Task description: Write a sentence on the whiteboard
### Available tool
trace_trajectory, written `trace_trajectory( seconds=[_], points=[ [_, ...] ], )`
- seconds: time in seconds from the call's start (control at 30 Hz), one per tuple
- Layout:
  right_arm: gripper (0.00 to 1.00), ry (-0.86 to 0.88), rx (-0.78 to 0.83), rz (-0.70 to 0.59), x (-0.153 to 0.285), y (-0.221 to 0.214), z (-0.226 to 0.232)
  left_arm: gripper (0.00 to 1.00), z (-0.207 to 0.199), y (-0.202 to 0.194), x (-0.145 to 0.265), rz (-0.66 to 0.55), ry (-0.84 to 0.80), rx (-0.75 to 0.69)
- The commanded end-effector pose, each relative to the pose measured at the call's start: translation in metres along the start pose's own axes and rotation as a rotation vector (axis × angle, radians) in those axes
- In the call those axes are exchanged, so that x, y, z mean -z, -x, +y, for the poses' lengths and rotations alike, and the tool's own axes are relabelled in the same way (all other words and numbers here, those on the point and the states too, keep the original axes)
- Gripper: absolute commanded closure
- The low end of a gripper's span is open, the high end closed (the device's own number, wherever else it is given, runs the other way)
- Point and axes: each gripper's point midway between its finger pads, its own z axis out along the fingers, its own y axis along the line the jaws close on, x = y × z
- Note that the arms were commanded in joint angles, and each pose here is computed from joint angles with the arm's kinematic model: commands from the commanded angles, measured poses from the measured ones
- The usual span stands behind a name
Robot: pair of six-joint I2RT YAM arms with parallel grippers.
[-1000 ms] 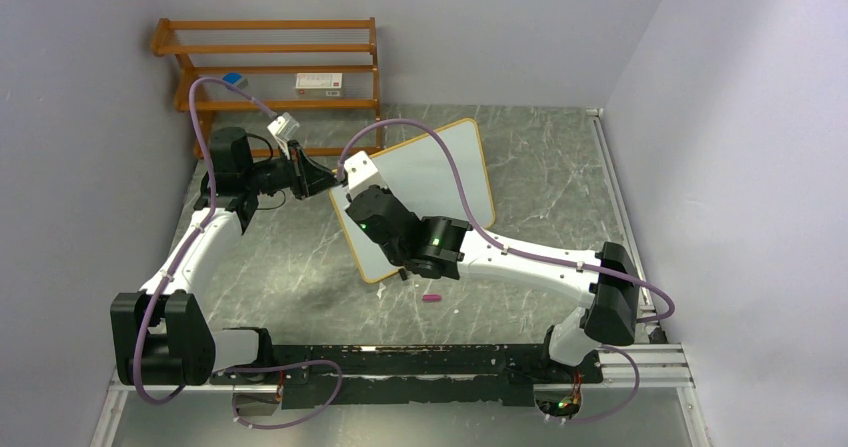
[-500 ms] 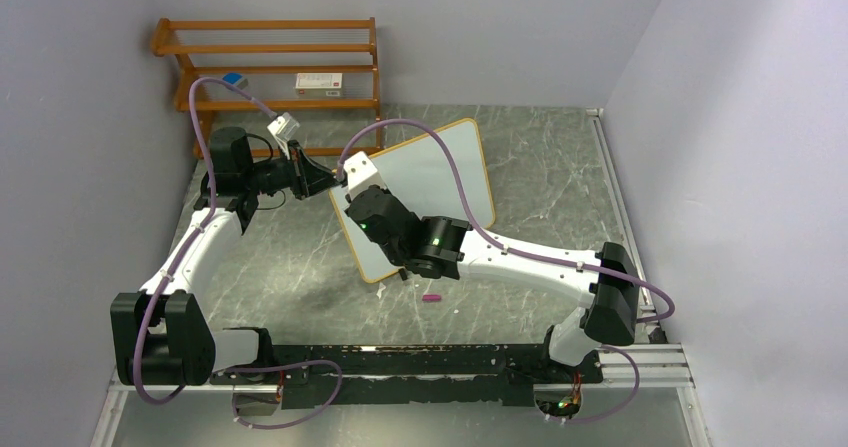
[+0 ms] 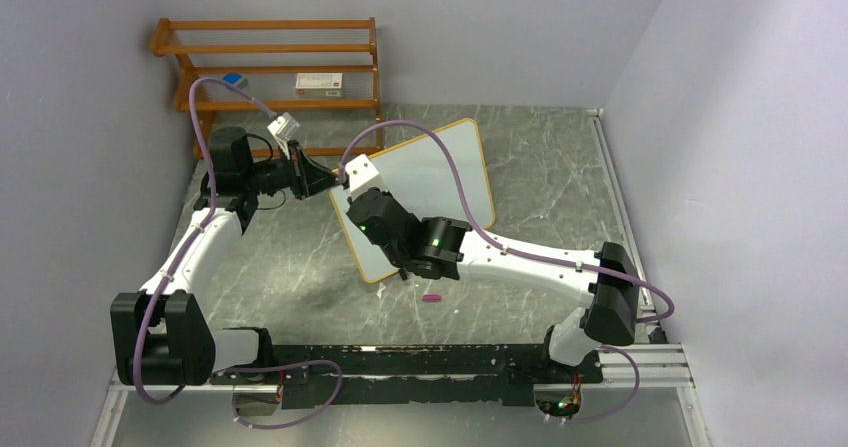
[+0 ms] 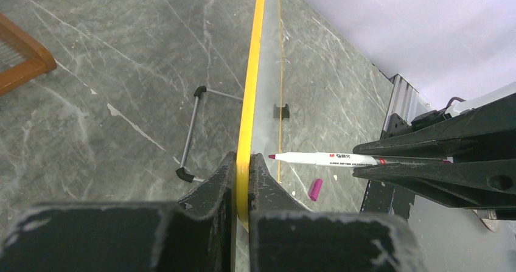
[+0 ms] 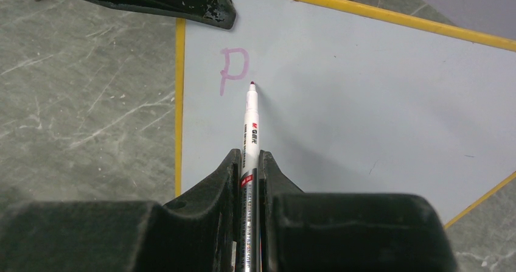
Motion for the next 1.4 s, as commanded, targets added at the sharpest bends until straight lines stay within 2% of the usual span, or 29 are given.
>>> trace_trajectory(
  seconds=[0.0,0.6,1.37],
  points=[
    [1.00,-0.024,-0.012,0.002,-0.002,-0.003,-0.004,0.95,0.004,0.000,-0.002,0.010,0.014,-0.065],
    [1.00,-0.038,-0.006,-0.009,-0.011,-0.002,-0.001,0.95,0.003,0.001,-0.002,0.008,0.011,-0.069],
    [1.00,-0.009,0.028,0.069,-0.006,-0.024,0.001,0.95,0.003,0.001,-0.002,0.010,0.013,-0.070]
  ],
)
